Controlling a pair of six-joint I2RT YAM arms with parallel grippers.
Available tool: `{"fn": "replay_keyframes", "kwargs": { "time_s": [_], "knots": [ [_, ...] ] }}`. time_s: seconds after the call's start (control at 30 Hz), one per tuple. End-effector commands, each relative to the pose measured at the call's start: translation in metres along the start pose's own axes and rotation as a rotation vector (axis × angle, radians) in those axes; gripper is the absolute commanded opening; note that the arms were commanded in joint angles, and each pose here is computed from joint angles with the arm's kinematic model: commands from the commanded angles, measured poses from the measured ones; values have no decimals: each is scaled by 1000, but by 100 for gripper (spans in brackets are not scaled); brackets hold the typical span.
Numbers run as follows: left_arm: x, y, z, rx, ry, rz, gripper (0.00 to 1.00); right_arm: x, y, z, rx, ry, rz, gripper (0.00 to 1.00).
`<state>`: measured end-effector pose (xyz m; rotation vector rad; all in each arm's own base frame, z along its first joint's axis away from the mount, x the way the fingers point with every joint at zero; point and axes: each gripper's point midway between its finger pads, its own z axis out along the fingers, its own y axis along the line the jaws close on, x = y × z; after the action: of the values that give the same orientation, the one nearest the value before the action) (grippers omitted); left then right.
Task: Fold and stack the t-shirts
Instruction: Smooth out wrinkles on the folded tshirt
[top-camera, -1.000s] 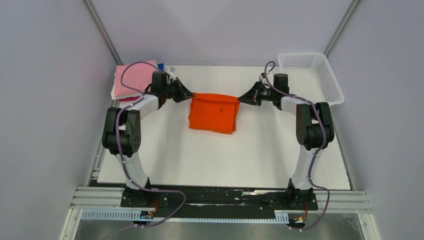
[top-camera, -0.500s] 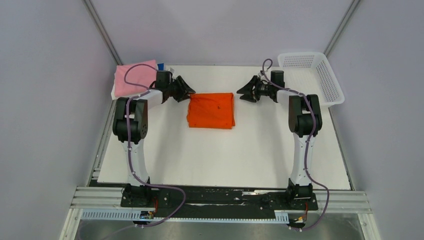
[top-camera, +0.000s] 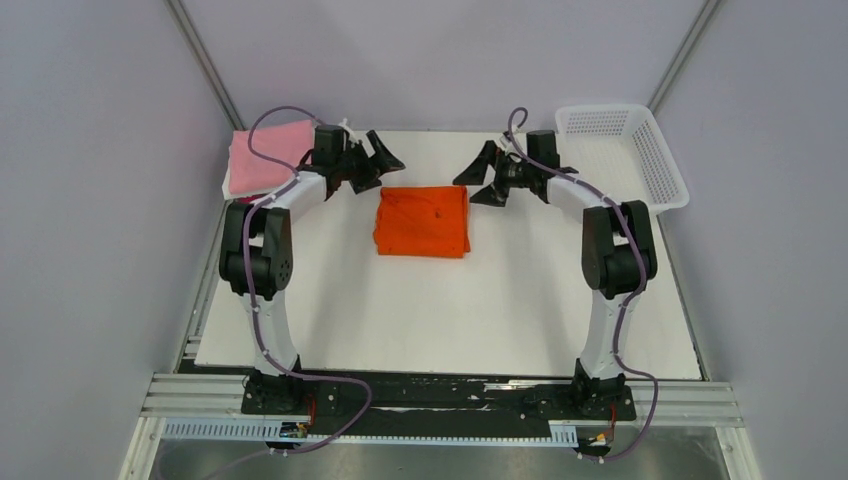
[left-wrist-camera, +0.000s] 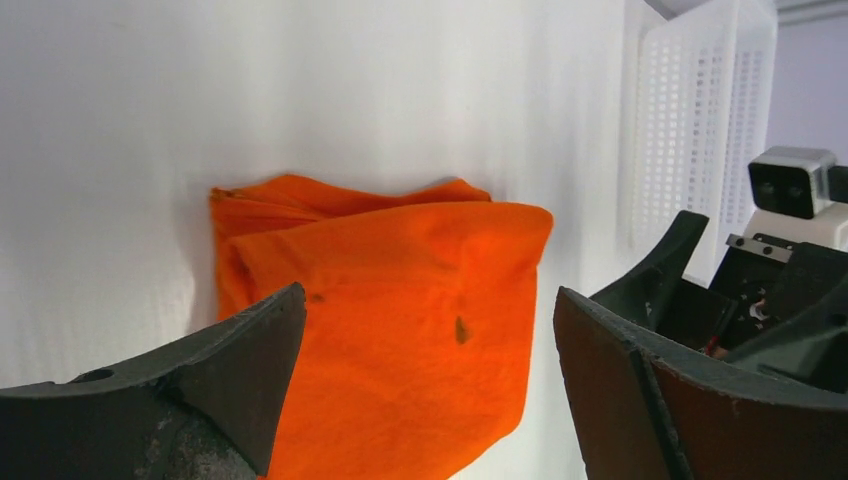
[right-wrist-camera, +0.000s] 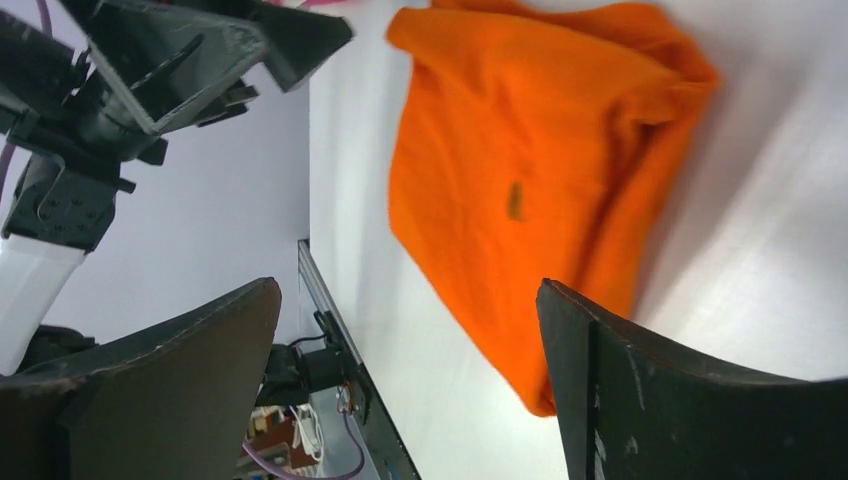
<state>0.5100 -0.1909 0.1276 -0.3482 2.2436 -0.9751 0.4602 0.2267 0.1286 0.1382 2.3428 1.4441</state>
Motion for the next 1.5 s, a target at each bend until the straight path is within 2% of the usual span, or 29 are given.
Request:
{"fn": "replay_keyframes", "kwargs": {
  "time_s": [0.0,0.27,0.4,0.53,0.63,0.7,0.8,0.93,1.0,1.2,1.33,1.47],
  "knots": [
    [9,-27,2,50,33,39,100,6,50,13,-88,22,-110,100],
    [12,-2,46,25,75,-15,100,-33,17,60,-84,-2,-11,100],
    [20,34,73,-62,100,-47,100,-48,-19,71,-65,-6,75,100],
    [33,52,77,-101,159,-81,100,-43,-52,82,-24,0,126,100],
    [39,60,67,-139,151,-76,100,-37,-67,87,-10,14,155,100],
    [40,61,57,-157,142,-59,100,-37,-63,85,-20,19,150,100],
    [21,40,42,-142,99,-3,100,-47,-34,72,-44,0,80,100],
    [-7,-2,15,-88,49,72,100,-57,21,42,-60,-54,-52,100],
    [-9,-24,-3,-47,28,109,100,-52,46,28,-57,-69,-111,100],
    [35,-45,-43,9,41,135,100,5,74,13,-36,-32,-148,100],
    [87,-28,-48,9,123,92,100,52,77,17,-54,37,-120,100],
    [112,-9,-47,-8,159,62,100,76,56,24,-58,72,-51,100]
  ]
}}
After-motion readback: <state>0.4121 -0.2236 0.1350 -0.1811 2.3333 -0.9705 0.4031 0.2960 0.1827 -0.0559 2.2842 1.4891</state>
